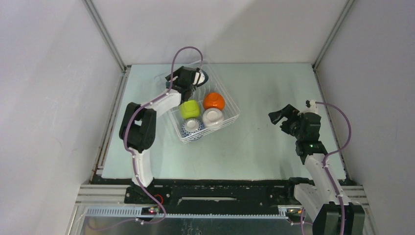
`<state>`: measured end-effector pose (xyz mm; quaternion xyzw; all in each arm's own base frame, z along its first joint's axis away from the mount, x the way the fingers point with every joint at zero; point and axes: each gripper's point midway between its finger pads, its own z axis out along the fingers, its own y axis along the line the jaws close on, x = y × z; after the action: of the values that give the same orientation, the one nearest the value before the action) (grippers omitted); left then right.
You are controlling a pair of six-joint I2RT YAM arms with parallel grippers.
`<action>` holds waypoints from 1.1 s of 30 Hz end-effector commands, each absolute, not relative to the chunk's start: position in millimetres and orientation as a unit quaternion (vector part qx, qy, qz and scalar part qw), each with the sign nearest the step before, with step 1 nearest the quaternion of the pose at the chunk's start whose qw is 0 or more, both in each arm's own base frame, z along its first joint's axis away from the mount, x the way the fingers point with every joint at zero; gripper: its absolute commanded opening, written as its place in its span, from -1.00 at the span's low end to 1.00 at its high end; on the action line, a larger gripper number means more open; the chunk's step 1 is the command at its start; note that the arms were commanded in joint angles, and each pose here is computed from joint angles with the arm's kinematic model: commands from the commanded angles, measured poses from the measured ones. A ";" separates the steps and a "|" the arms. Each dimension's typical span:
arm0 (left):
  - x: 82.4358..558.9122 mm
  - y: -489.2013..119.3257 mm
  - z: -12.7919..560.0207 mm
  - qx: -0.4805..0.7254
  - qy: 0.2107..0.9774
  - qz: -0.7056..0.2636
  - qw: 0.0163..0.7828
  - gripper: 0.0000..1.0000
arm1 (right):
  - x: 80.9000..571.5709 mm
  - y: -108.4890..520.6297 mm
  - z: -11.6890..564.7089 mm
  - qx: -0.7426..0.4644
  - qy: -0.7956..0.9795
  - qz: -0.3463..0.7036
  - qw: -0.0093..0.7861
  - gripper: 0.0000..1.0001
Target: Unload the bowls from the dish rack
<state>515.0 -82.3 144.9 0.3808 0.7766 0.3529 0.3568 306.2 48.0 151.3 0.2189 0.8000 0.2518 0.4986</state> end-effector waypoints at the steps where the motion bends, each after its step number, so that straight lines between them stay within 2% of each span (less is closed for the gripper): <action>1: 521.3 -78.2 139.1 0.385 0.769 0.358 0.363 0.81 | 308.5 48.1 157.7 0.214 0.792 0.257 0.511 0.99; 7: 527.2 -71.4 138.9 0.374 0.748 0.401 0.373 0.82 | 308.5 47.6 158.4 0.214 0.792 0.256 0.512 0.99; 20: 522.4 -87.7 108.6 0.425 0.764 0.342 0.343 0.80 | 308.7 47.9 157.9 0.215 0.792 0.257 0.511 0.99; 23: 524.5 -87.1 107.9 0.421 0.766 0.344 0.342 0.69 | 308.6 47.9 157.8 0.215 0.792 0.257 0.510 0.99; 27: 528.4 -86.9 119.4 0.413 0.765 0.349 0.351 0.40 | 309.0 48.4 158.3 0.214 0.792 0.258 0.511 0.99; 33: 533.3 -89.4 136.1 0.417 0.767 0.340 0.350 0.50 | 309.5 48.1 156.4 0.215 0.793 0.257 0.509 0.99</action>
<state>522.4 -84.6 116.3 0.4211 0.7634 0.3538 0.3387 306.1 48.4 151.5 0.2183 0.8000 0.2530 0.4983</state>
